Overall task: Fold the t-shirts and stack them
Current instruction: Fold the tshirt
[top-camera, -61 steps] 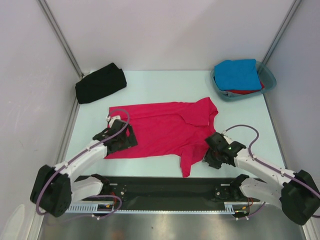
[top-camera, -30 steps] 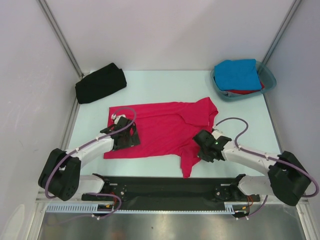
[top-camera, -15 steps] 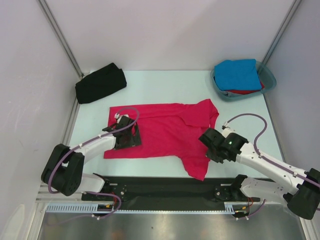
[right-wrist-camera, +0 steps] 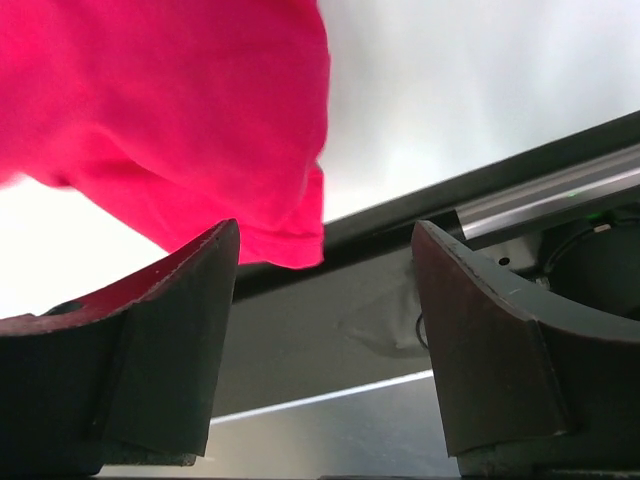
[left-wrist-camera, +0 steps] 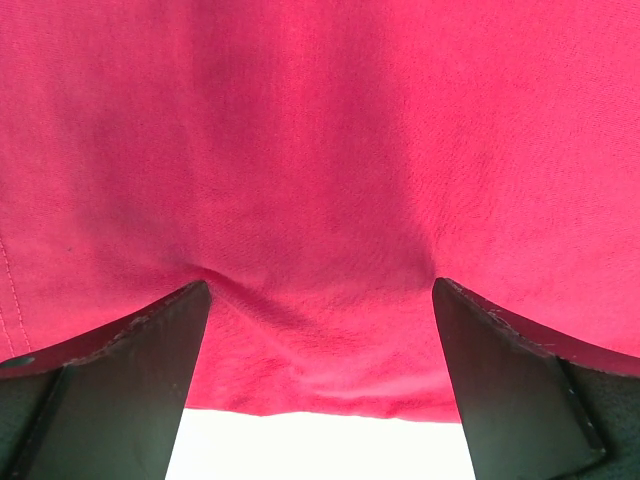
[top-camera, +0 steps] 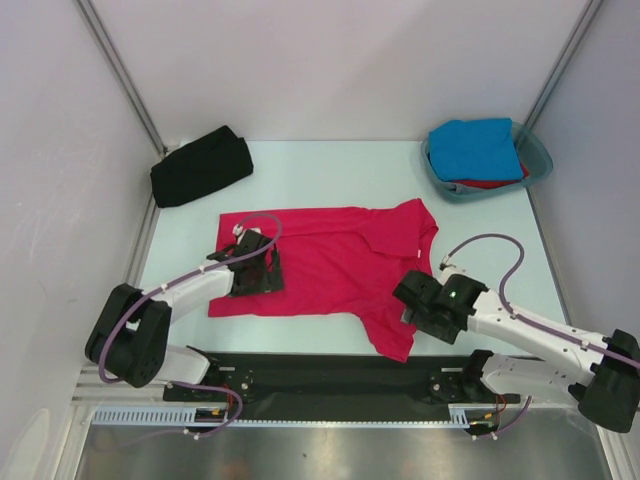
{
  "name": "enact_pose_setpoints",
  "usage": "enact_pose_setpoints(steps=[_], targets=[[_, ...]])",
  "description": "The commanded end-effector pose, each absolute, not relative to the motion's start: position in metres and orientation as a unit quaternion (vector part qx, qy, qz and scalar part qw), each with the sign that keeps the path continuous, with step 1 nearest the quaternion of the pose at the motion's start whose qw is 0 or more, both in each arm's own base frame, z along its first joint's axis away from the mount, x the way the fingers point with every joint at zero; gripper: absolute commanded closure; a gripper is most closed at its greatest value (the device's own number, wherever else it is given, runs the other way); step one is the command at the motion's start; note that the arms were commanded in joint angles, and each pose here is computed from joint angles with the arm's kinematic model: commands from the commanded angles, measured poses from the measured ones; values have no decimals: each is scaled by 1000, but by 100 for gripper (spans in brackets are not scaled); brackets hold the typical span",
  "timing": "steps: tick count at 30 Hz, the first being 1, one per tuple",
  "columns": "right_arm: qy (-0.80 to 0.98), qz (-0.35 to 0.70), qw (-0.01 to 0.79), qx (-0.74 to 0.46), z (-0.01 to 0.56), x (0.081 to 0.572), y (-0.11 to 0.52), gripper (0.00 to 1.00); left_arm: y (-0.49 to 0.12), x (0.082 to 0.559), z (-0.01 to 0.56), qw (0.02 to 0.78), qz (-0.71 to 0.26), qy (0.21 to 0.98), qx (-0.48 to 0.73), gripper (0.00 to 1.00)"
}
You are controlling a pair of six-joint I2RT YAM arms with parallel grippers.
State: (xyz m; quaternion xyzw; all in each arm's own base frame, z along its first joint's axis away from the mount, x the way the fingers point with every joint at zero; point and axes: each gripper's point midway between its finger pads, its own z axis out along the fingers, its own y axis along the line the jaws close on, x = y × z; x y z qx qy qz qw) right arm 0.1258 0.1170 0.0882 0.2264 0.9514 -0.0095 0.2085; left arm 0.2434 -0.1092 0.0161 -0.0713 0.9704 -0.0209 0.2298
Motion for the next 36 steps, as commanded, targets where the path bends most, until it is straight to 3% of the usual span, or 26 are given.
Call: enact_pose_setpoints(steps=[1,10,23,30,36], targets=[[959,-7,185,213,70,111,122,26,-121,246,21,239,-52,968,-62,0],[974,-1,164,158,33,77,136,26,-114,231,12,229,-46,970,-69,0],[964,75,171,189,15,78,157,29,-110,228,15,232,-40,969,-75,0],[951,117,196,208,18,87,162,44,-112,231,14,230,-40,970,-70,0],[945,141,187,227,14,83,163,67,-113,230,12,225,-38,971,-66,0]])
